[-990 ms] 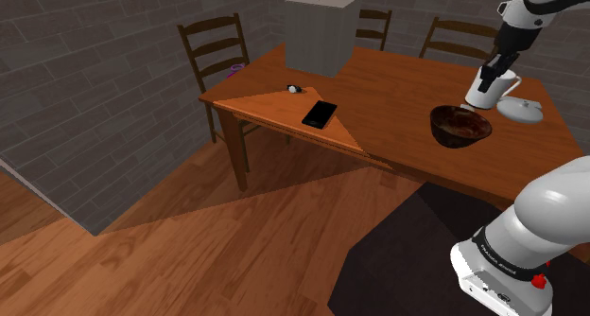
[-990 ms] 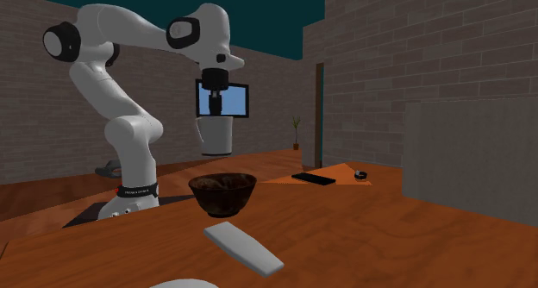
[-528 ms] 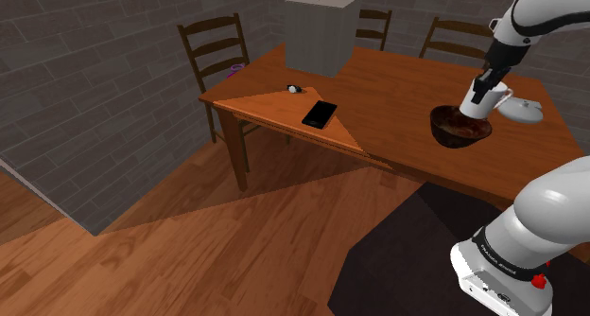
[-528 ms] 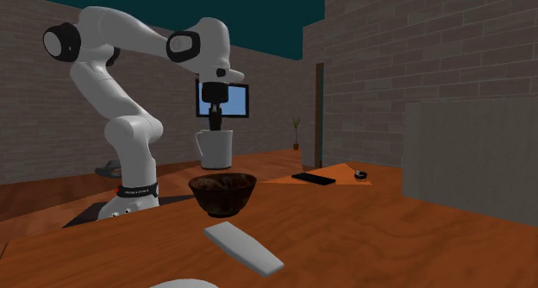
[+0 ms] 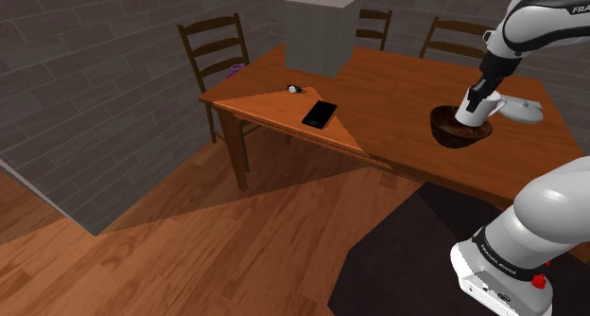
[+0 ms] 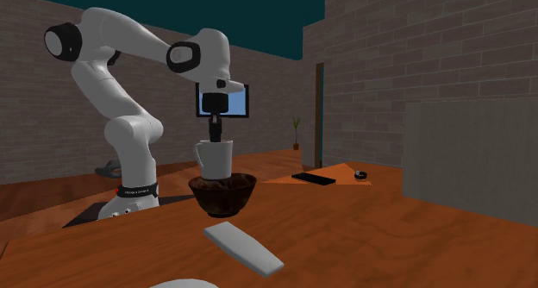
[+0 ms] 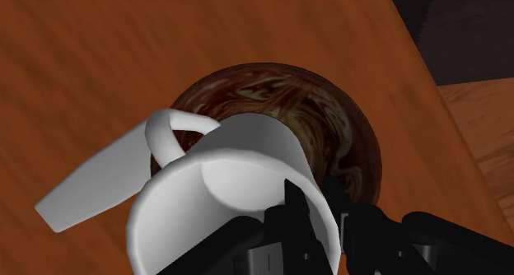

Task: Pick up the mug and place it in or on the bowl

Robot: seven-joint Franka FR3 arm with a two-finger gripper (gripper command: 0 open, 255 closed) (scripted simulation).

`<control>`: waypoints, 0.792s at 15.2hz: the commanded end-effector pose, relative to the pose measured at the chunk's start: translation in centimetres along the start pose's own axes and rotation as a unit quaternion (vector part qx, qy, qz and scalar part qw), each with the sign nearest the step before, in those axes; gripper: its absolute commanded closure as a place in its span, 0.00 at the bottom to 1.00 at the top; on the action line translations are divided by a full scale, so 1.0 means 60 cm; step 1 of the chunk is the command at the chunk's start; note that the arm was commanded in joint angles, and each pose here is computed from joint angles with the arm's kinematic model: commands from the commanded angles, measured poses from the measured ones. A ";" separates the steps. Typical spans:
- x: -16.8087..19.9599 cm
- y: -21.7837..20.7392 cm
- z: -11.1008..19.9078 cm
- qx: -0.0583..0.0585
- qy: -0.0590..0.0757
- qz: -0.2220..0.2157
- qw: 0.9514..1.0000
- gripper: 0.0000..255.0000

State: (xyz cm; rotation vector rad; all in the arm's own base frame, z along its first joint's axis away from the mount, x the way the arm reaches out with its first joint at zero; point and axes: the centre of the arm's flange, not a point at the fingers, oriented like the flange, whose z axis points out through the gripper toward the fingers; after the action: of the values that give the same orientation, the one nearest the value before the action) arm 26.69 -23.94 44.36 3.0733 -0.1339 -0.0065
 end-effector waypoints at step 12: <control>0.000 0.000 -0.021 0.000 0.000 0.000 1.000 0.00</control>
State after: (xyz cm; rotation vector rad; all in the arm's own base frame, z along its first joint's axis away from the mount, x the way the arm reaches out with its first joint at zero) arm 26.73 -23.98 44.86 3.0728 -0.1339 -0.0053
